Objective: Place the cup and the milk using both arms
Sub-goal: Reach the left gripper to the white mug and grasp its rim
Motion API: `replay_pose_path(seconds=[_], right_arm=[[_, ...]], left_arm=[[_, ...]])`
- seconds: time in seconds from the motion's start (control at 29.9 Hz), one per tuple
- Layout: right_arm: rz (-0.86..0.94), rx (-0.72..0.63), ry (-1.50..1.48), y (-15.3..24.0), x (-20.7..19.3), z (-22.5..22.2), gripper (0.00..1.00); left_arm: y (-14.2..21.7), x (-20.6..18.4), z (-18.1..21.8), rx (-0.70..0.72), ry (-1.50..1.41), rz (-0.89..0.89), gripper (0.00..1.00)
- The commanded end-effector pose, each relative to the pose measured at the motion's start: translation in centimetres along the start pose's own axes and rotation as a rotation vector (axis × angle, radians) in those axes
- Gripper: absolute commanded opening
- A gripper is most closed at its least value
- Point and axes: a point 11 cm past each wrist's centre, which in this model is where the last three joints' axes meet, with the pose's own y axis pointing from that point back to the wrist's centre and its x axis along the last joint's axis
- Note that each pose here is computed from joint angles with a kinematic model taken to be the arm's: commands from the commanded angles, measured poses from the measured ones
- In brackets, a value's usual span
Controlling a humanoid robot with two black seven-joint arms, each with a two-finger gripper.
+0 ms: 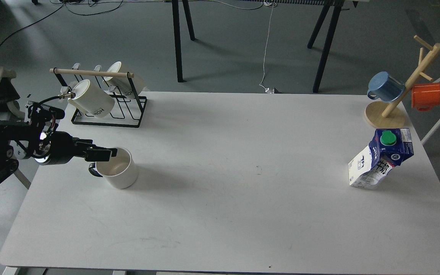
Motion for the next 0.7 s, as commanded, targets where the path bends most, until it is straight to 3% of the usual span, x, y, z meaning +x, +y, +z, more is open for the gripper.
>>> replay_pose_path(seconds=[0.0, 0.27, 0.53, 0.6, 0.67], right_arm=[[-0.003, 0.000, -0.003, -0.1, -0.1, 0.1, 0.93], [-0.001, 0.000, -0.003, 0.0, 0.0, 0.1, 0.93], [-0.001, -0.001, -0.007, -0.1, 0.1, 0.3, 0.93], [-0.002, -0.001, -0.009, -0.1, 0.1, 0.3, 0.93], [-0.001, -0.002, -0.009, -0.1, 0.1, 0.4, 0.93]], left_arm=[[-0.8, -0.9, 0.0, -0.001, 0.018, -0.013, 1.00], [-1.9, -1.7, -0.3, 0.023, -0.022, 0.002, 0.95], [-2.0, -2.6, -0.5, 0.027, -0.025, 0.007, 0.68], [-2.1, -2.6, -0.5, 0.026, -0.028, 0.013, 0.58], [-2.2, -2.9, -0.5, 0.026, -0.036, 0.015, 0.40]])
